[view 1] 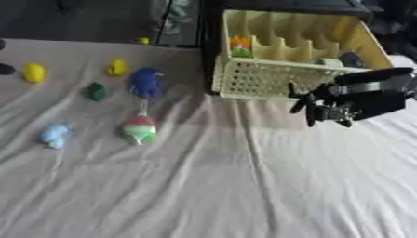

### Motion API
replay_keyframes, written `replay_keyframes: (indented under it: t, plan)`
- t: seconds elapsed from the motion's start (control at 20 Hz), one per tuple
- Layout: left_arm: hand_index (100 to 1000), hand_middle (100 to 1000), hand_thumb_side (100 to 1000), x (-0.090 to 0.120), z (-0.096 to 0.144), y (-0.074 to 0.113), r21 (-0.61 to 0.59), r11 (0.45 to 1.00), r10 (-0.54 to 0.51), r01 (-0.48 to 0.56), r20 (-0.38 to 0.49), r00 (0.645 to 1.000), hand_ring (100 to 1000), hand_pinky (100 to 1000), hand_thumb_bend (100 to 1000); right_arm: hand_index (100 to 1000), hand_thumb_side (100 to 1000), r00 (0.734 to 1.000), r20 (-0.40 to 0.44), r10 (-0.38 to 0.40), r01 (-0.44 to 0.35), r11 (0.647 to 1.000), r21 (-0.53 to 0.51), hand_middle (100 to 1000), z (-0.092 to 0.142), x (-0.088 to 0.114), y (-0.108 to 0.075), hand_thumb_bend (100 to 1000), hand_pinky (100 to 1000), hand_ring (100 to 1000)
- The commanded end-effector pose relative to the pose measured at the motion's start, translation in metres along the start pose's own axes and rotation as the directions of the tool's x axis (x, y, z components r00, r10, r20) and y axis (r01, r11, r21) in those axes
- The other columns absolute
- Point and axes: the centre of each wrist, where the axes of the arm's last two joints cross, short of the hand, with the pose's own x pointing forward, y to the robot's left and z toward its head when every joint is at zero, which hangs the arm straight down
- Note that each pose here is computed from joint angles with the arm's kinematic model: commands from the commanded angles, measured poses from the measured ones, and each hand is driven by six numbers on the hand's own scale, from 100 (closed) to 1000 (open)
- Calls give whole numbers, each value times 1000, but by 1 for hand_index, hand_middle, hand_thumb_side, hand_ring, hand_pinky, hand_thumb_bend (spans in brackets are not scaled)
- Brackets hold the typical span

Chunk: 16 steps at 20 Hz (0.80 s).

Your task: Pick up objects from table and place into drawer.

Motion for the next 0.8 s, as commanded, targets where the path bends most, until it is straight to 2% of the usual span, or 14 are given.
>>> replay_keyframes:
  t: [0.05, 0.35, 0.8]
  plan:
    - [963, 684, 933, 6, -4, 1, -3, 1000, -6, 6, 25, 1000, 744, 631, 100, 914, 1000, 997, -78, -1, 0, 1000, -2, 758, 7, -15, -2, 100, 125, 313]
    - [962, 683, 937, 6, -2, 0, -8, 1000, -5, 5, 15, 1000, 744, 633, 100, 941, 1000, 998, -66, 0, 0, 1000, -1, 786, 4, -18, -2, 100, 124, 313]
    - [962, 679, 941, 5, -1, -2, -23, 1000, 1, -1, 6, 1000, 739, 635, 100, 968, 1000, 998, 18, 65, -65, 998, 0, 848, 3, 12, -4, 100, 143, 332]
